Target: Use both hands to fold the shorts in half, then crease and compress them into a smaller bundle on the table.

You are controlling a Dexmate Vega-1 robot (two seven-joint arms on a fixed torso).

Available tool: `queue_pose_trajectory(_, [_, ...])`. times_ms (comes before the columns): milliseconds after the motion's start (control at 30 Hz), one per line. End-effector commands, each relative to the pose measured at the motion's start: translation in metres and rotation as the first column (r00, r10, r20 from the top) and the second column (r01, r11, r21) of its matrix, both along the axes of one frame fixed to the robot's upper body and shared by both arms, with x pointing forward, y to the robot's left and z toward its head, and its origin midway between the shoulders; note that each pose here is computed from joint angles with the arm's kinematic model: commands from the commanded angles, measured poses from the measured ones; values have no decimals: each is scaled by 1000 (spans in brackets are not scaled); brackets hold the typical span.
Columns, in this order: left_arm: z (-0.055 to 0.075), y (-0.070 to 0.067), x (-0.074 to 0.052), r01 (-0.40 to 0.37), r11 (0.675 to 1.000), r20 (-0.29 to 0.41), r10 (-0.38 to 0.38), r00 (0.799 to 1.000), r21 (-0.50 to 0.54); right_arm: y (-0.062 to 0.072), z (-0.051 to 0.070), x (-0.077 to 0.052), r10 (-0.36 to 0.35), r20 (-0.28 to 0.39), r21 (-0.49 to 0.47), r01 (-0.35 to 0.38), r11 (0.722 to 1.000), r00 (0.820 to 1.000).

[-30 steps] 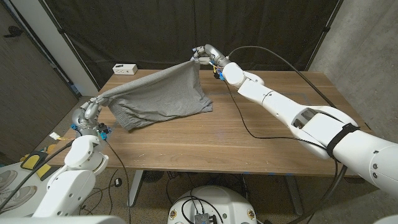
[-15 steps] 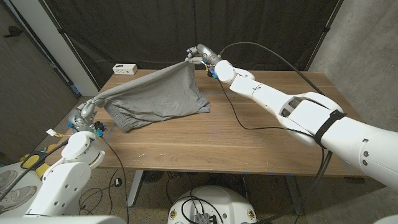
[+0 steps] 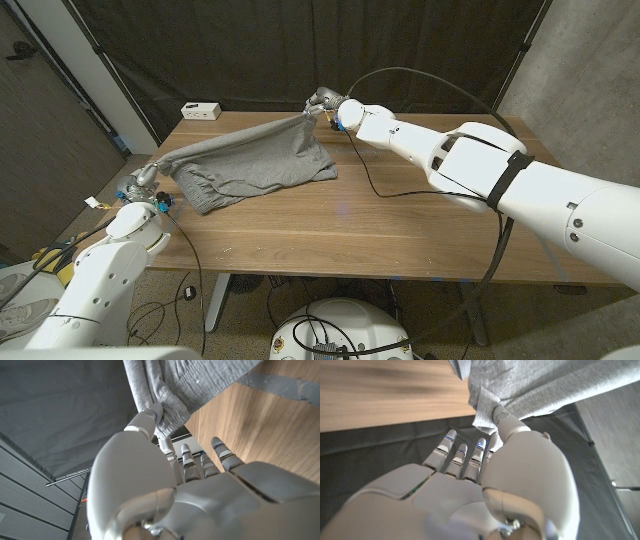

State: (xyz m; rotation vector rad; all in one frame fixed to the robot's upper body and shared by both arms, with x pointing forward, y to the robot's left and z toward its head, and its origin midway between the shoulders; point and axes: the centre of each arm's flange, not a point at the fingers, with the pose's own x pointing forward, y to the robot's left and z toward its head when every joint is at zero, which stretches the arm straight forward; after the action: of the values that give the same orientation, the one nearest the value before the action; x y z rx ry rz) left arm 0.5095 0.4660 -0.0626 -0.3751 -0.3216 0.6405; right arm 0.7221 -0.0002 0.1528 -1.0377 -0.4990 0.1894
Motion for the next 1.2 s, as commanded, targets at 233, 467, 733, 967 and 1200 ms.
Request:
queue_pose_trajectory(233, [1, 8, 27, -121, 993, -107, 121, 987, 5, -7, -13, 7, -33, -86, -43, 29, 999, 996])
queue_pose_trajectory(467, [-2, 7, 30, -184, 983, -142, 186, 972, 27, -4, -12, 5, -7, -77, -53, 3, 999, 997])
queue_pose_trajectory(733, [-10, 4, 35, -204, 979, -163, 204, 965, 16, -3, -13, 5, 23, -80, -40, -26, 999, 997])
queue_pose_trajectory(967, [-13, 2, 40, -189, 982, -160, 186, 969, -4, -7, -14, 5, 38, -83, -24, -40, 999, 996])
queue_pose_trajectory(1200, [-13, -1, 46, -190, 982, -156, 186, 970, -11, -15, -14, 8, 37, -95, 19, -36, 999, 995])
